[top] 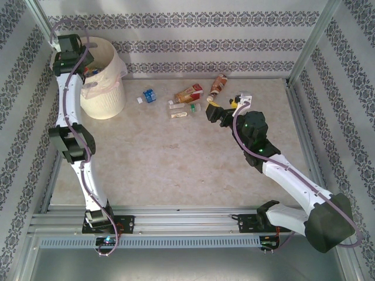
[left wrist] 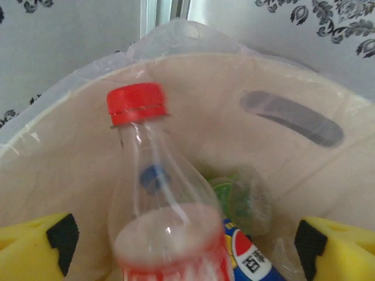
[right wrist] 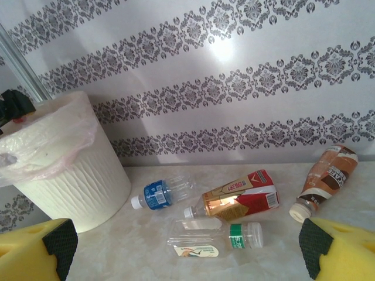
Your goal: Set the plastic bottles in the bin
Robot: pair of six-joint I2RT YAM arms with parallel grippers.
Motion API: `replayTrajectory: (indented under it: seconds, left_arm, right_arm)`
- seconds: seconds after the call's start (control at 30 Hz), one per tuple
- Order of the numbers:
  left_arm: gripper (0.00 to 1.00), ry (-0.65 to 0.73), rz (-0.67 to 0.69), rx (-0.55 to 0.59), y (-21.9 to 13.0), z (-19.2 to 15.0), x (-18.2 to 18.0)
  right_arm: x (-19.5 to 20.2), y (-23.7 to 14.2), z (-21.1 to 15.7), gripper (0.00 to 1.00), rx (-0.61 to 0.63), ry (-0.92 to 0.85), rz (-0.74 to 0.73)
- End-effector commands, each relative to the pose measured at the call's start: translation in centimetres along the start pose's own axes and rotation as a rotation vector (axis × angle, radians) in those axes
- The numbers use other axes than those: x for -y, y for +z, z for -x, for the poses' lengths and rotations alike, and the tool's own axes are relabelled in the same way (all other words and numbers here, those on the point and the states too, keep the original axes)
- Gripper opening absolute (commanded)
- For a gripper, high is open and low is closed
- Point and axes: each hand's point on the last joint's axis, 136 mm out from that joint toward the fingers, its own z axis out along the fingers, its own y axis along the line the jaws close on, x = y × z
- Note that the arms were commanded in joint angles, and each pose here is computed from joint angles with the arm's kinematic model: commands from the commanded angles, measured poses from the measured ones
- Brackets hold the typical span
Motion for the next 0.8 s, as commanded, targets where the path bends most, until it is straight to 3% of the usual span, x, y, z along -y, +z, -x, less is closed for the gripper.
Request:
replayTrajectory:
  seconds: [0.0, 0.3, 0.47, 0.77]
  left_arm:
    - [1.0, -0.04, -0.028, 0.002, -2.8, 2.0, -0.1]
    - [1.0, -0.093, -0.26, -0.005, -6.9, 3.7, 3.6]
    - [1.0, -0.079, -0.375, -0.025, -9.6, 3.3, 6.6]
    - [1.0, 0.045, -0.606, -0.078, -14.4, -2.9, 14.6]
  right_arm:
    - [0.0, 0.1, 0.0, 0.98, 0.003, -0.018, -0.012]
    - [0.4, 0.6, -0.5, 0.98, -0.015, 0.008, -0.027]
    - [2.7, 1.2, -1.3, 0.98, -0.03, 0.093, -0.118]
    - [6.6, 2.9, -4.4, 0.98, -0.129, 0.301, -0.237]
